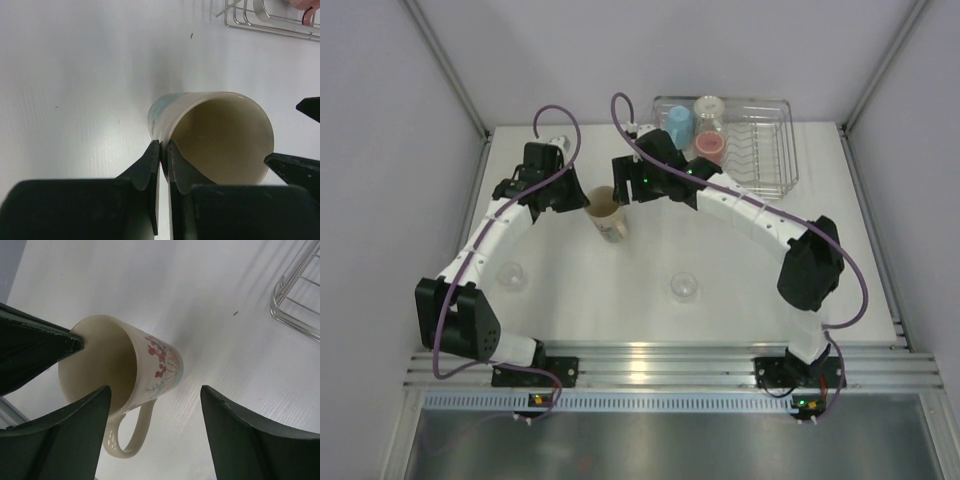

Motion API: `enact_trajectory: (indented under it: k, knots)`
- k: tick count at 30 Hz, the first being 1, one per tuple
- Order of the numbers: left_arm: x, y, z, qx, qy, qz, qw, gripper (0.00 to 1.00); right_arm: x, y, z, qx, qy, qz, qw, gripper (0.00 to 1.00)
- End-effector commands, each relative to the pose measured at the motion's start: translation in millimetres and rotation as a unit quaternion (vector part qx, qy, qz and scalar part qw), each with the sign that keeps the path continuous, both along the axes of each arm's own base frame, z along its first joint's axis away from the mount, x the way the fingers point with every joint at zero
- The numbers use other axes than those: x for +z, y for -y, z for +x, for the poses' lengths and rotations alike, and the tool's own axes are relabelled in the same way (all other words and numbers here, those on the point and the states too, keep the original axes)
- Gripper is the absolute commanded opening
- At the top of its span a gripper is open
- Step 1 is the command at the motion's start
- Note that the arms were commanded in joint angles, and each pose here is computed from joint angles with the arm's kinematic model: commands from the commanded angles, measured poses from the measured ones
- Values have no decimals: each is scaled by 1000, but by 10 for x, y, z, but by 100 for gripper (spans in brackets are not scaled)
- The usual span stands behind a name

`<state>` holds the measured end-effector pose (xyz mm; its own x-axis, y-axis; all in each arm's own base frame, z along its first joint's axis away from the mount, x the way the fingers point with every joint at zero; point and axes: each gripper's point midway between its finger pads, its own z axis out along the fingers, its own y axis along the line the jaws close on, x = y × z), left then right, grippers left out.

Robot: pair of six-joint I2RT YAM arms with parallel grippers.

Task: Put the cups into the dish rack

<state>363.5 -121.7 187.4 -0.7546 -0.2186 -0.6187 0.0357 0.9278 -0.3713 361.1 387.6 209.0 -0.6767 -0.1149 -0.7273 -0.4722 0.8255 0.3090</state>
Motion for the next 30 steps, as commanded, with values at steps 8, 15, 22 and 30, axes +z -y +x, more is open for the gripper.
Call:
enact_trajectory:
  k: [8, 15, 22, 30]
  knots:
    - [510, 247, 63, -43, 77, -57, 994, 0, -116, -252, -64, 20, -8, -31, 999, 71]
    - [606, 317, 37, -60, 91, -66, 992, 0, -318, -254, -61, 25, -19, -55, 998, 61]
    - [763, 393, 21, -67, 105, -91, 988, 0, -332, -326, -86, 40, -17, -39, 998, 19]
    - [1243, 472, -77, -81, 152, -134, 976, 37, 94, -280, -171, 44, -10, 83, 995, 0]
